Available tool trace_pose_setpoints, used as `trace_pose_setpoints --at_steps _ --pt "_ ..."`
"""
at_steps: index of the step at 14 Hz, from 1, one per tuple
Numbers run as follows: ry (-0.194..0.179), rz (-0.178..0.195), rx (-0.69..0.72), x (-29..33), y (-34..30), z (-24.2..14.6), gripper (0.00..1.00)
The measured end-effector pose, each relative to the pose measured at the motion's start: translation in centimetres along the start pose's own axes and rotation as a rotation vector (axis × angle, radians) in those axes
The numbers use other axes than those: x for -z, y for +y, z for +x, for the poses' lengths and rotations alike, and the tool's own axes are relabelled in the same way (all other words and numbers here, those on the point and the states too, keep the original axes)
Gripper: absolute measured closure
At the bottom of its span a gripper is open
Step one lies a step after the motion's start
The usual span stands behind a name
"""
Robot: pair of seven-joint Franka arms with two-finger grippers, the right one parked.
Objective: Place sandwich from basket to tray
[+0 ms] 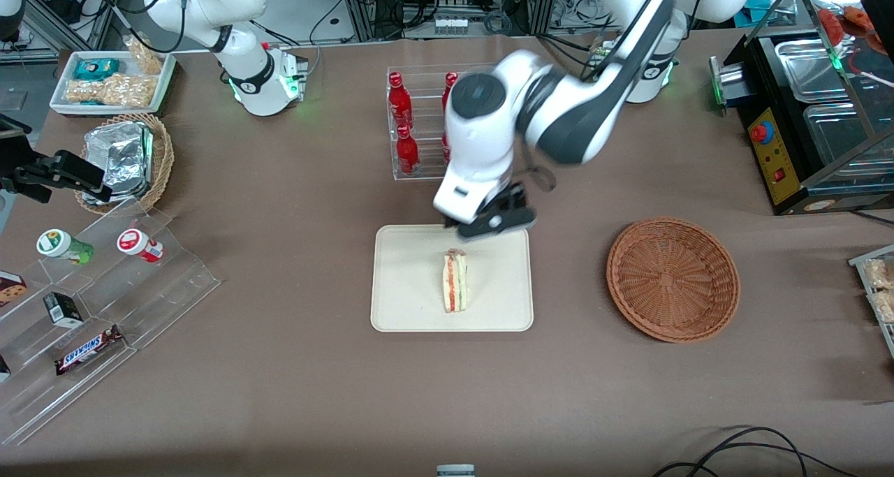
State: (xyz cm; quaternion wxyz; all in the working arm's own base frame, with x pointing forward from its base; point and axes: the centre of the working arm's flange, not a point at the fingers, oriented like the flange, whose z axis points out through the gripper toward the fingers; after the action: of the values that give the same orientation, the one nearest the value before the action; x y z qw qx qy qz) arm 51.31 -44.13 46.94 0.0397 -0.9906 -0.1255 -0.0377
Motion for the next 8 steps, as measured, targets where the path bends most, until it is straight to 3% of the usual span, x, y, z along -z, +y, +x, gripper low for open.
trace_pose_setpoints --at_steps 2,5,8 --pt "-0.033 0.074 0.056 0.8 -3.8 1.7 0.0" --pt "-0.092 0.138 0.098 -2.7 -9.8 6.5 0.0" --pt "-0.175 0.13 0.019 -3.8 -18.2 10.3 0.0"
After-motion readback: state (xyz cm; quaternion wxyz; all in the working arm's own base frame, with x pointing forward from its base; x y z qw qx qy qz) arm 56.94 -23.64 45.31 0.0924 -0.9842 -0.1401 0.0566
